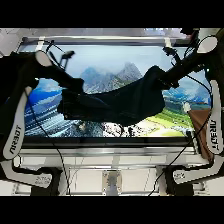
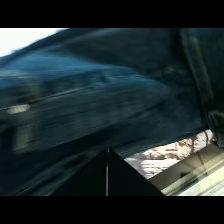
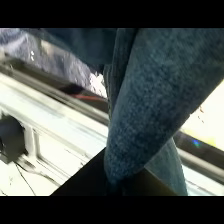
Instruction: Fold the clothes and pants, and hang the long-sleeved shirts on hangers.
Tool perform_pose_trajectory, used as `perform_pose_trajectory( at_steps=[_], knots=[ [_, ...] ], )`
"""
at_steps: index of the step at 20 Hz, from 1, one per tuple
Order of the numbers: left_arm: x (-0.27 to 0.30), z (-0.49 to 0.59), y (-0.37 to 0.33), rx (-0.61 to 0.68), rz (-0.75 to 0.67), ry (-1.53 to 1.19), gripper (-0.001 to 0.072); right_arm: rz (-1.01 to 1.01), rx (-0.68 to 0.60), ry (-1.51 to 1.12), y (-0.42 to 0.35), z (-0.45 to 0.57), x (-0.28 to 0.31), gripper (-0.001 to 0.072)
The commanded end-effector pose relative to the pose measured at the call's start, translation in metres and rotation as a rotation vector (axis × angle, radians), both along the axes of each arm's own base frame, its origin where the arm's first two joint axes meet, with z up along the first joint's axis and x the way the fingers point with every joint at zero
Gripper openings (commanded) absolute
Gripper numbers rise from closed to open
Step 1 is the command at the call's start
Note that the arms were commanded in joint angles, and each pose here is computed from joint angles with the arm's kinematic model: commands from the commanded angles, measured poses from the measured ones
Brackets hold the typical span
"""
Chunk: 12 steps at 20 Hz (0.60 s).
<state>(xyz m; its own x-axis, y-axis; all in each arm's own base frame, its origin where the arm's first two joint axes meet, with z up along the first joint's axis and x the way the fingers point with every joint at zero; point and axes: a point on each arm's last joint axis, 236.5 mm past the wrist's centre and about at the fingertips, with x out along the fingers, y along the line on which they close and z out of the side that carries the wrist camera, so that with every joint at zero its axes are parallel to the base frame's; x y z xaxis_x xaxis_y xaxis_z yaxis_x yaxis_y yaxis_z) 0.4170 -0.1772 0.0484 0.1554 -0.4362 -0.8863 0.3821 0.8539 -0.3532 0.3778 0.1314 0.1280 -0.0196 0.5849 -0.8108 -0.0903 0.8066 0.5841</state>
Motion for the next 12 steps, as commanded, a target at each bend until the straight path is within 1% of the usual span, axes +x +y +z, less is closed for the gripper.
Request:
perform_pose_trajectory(
  at_steps=[1,2,3,5,7,9,11,12],
  knots=[
    [-0.011,-0.019,-0.047,-0.007,-0.068,-0.034,0.0037,-0.031,0.218,-0.092,0.035,0.027,0.028,0.0028],
    [-0.010,-0.019,-0.055,-0.011,-0.077,-0.049,0.0037,-0.062,0.303,-0.148,0.047,0.041,0.044,0.0028],
    [-0.010,-0.019,-0.060,-0.014,-0.081,-0.057,0.0037,-0.123,0.333,-0.207,0.049,0.049,0.064,0.0027],
    [-0.011,-0.016,-0.068,-0.041,-0.083,-0.059,0.0037,-0.229,0.329,-0.243,0.043,0.043,0.093,0.0028],
    [-0.018,-0.005,-0.090,-0.151,-0.088,-0.031,0.0037,-0.222,0.297,-0.196,0.040,0.022,0.094,0.0028],
    [-0.023,0.001,-0.114,-0.243,-0.137,-0.030,0.0037,-0.218,0.286,-0.146,0.045,0.006,0.093,0.0028],
    [-0.025,-0.002,-0.133,-0.295,-0.151,-0.019,0.0037,-0.206,0.280,-0.134,0.053,-0.002,0.094,0.0028],
    [-0.024,-0.006,-0.138,-0.298,-0.148,-0.019,0.0037,-0.203,0.276,-0.132,0.055,-0.004,0.094,0.0028]
  ],
)
